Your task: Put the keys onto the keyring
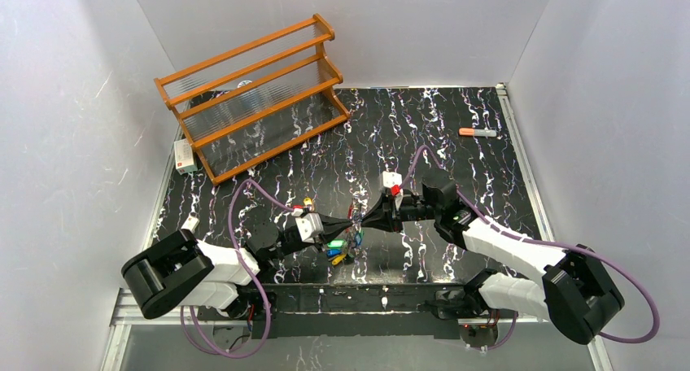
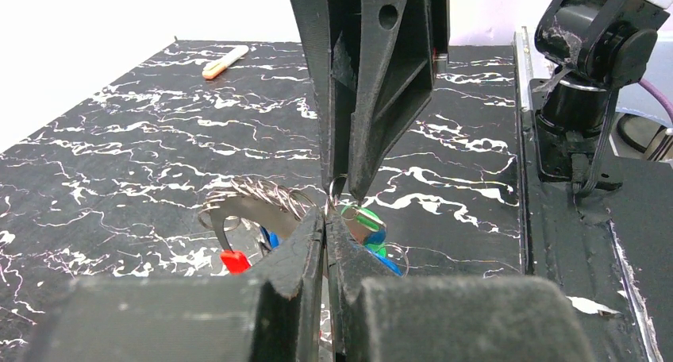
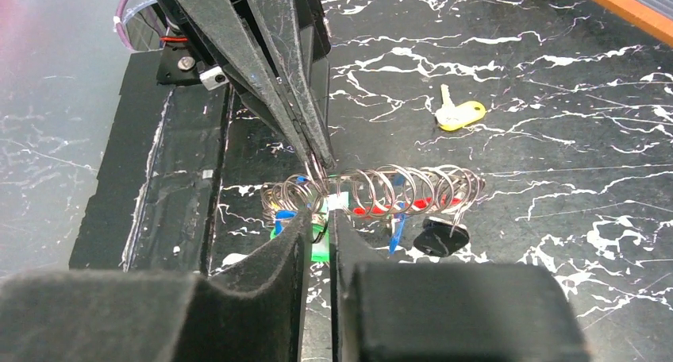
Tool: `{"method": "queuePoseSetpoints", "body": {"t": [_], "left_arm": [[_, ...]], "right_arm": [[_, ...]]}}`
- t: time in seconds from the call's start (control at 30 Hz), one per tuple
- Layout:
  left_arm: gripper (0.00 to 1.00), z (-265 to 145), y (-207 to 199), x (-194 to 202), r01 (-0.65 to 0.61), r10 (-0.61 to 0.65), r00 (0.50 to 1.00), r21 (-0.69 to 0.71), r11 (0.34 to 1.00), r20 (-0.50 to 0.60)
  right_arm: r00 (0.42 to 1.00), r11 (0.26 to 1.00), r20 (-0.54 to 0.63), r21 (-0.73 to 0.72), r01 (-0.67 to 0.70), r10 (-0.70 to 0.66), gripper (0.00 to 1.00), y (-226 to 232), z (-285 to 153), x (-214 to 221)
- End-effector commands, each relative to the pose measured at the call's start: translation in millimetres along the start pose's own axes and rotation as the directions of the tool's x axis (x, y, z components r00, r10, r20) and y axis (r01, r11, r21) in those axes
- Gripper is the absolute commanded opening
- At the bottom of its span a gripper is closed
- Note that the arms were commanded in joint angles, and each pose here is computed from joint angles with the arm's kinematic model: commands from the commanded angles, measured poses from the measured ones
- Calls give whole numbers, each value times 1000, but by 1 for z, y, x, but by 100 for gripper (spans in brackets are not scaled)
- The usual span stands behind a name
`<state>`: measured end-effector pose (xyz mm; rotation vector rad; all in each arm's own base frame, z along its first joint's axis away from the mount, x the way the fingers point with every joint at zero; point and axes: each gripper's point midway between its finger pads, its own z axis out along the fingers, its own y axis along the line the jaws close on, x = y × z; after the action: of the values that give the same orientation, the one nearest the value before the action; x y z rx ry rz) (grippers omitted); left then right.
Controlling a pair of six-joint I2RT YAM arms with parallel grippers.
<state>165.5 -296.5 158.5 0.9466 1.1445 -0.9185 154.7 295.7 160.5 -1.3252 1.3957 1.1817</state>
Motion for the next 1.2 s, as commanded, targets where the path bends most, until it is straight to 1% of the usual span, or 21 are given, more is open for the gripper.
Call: {"method": "queuePoseSetpoints", "body": {"t": [0.0,0.07,0.13,0.17,0.33,0.53,0.73,0.9,0.93,1.03,1.17], "left_arm": [[0,1,-1,-18,-28,28,997,5,1000,71],[0,0,-1,-18,-30,30,997,3,1000,71],[0,0,-1,-18,-31,30,997,2,1000,71],[0,0,-1,-18,-31,31,997,2,1000,72],[0,0,-2,-21,-38,38,996,7,999,80],[0,-1,-2,-23,-40,39,995,9,999,88],[0,-1,-2,-25,-43,42,995,6,999,93],[0,-1,-2,-25,-44,43,995,8,999,93],[0,-1,-2,-24,-43,43,995,8,999,92],[0,-1,-2,-24,-43,43,995,6,999,92],[0,-2,-1,-22,-42,42,995,1,999,87]], "right_arm": [[999,999,30,-19,43,-42,18,-2,2,-14],[999,999,29,-25,41,-40,11,-1,2,-14],[999,999,26,-22,37,-36,2,0,1,-13],[999,999,22,-17,34,-34,1,-1,1,-11],[1000,1000,-5,14,9,-9,1,-3,0,3],[999,1000,-27,18,-23,24,1,-5,2,15],[994,995,-63,-35,-95,93,1,-6,11,22],[990,990,-65,-54,-129,125,1,-8,16,20],[990,990,-63,-52,-133,130,5,-9,17,19],[990,991,-57,-39,-130,128,29,-10,16,17],[996,996,-37,7,-83,84,50,-11,9,11]]}}
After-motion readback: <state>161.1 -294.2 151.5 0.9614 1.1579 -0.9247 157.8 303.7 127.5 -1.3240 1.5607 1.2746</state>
